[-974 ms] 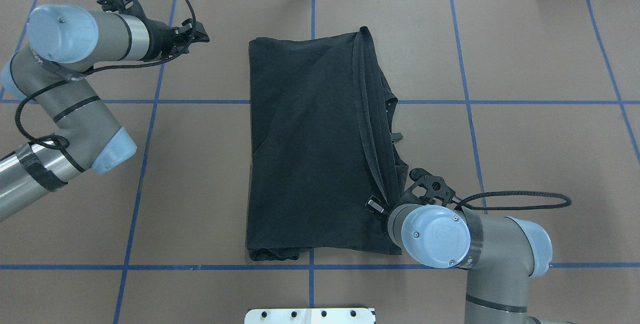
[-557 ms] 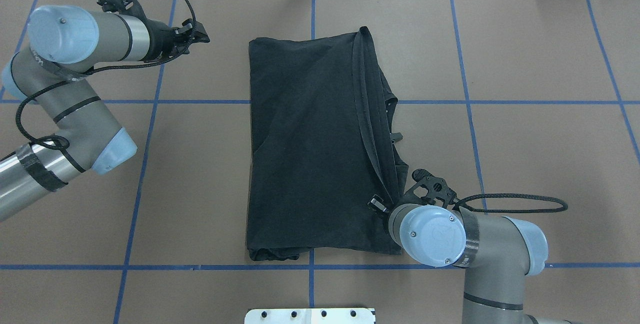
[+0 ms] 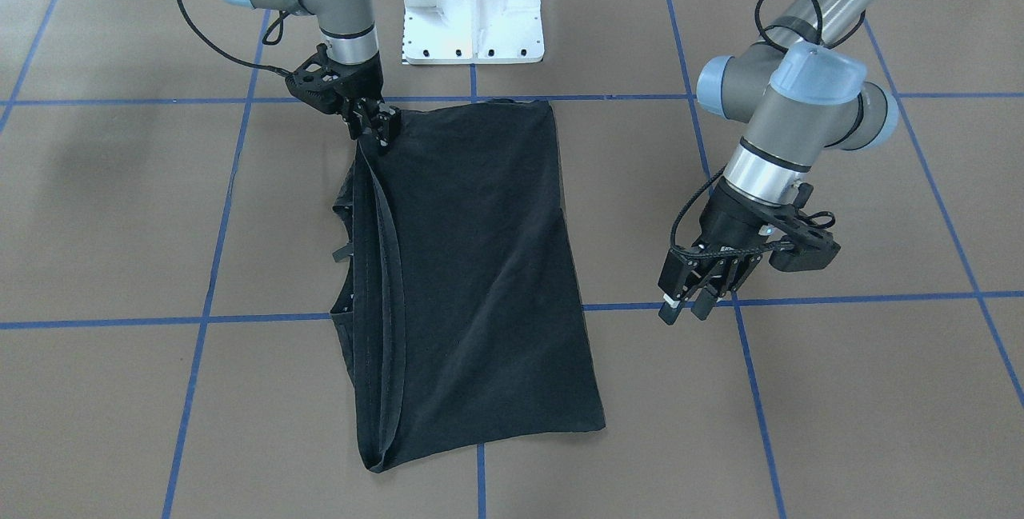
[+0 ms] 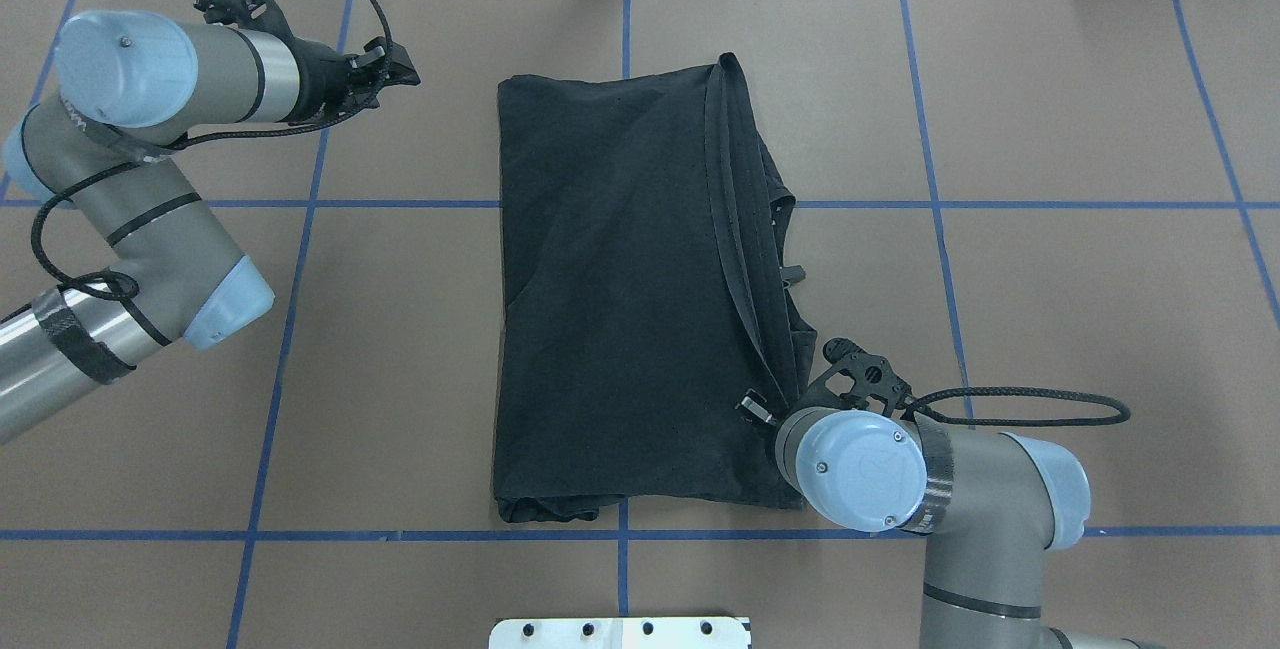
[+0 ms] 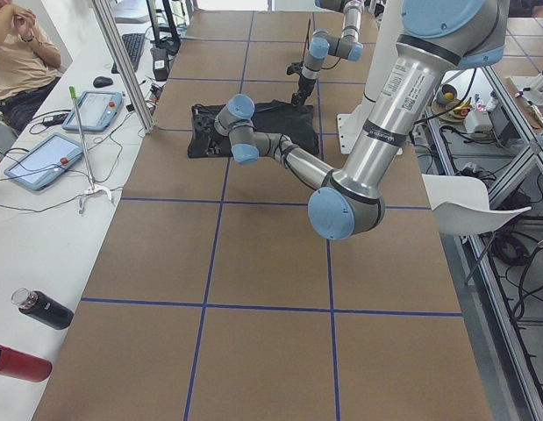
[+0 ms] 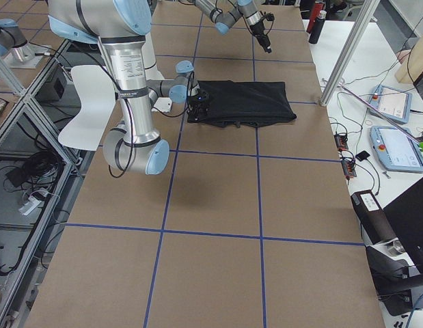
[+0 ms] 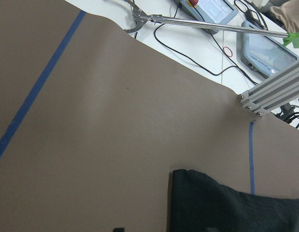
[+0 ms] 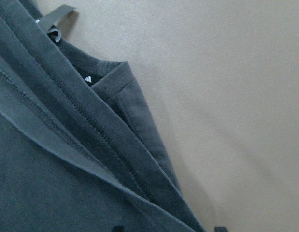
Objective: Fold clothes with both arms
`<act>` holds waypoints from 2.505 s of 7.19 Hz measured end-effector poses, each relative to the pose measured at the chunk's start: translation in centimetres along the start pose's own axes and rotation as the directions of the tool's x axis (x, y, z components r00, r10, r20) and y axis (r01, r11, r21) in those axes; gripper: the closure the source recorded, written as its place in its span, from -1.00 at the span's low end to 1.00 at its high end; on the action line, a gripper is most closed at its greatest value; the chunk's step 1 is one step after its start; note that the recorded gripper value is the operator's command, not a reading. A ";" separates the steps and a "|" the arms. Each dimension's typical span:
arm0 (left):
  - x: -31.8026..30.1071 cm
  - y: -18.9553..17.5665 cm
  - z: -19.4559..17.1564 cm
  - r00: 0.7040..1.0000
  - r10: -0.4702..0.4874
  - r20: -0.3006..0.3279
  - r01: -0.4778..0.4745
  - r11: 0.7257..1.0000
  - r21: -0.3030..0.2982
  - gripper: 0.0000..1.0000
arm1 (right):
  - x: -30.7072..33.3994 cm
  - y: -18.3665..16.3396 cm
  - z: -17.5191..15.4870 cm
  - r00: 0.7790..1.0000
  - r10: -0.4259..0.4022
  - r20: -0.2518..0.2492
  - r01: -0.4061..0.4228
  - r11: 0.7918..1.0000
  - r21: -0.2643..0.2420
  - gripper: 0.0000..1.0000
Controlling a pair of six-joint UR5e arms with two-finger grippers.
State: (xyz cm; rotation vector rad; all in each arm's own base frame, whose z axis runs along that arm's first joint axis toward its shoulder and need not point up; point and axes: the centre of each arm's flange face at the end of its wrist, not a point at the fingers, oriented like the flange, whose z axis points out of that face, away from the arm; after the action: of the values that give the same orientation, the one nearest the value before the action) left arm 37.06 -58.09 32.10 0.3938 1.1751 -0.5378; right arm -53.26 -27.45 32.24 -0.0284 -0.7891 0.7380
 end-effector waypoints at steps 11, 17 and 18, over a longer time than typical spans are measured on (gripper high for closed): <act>0.9 12.1 -8.6 0.920 -0.382 -0.088 0.367 0.918 -0.149 -0.31 | 0.1 -1.5 -5.0 0.997 0.053 0.048 -0.050 0.996 -0.075 1.00; -1.2 33.8 -10.2 0.860 -0.487 0.149 0.509 0.830 -0.227 -0.14 | 1.6 -1.5 -6.2 0.999 0.050 0.018 -0.047 0.989 -0.140 1.00; -1.0 36.2 -10.2 0.864 -0.475 0.166 0.502 0.829 -0.244 -0.13 | 1.6 -1.5 -6.2 0.999 0.050 0.018 -0.047 0.989 -0.141 1.00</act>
State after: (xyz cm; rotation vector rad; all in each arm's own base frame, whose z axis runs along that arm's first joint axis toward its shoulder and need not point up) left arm 50.29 -22.94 30.04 -0.1921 1.2370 -0.8126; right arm -47.55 -26.11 29.20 -0.1675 -0.8622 0.7285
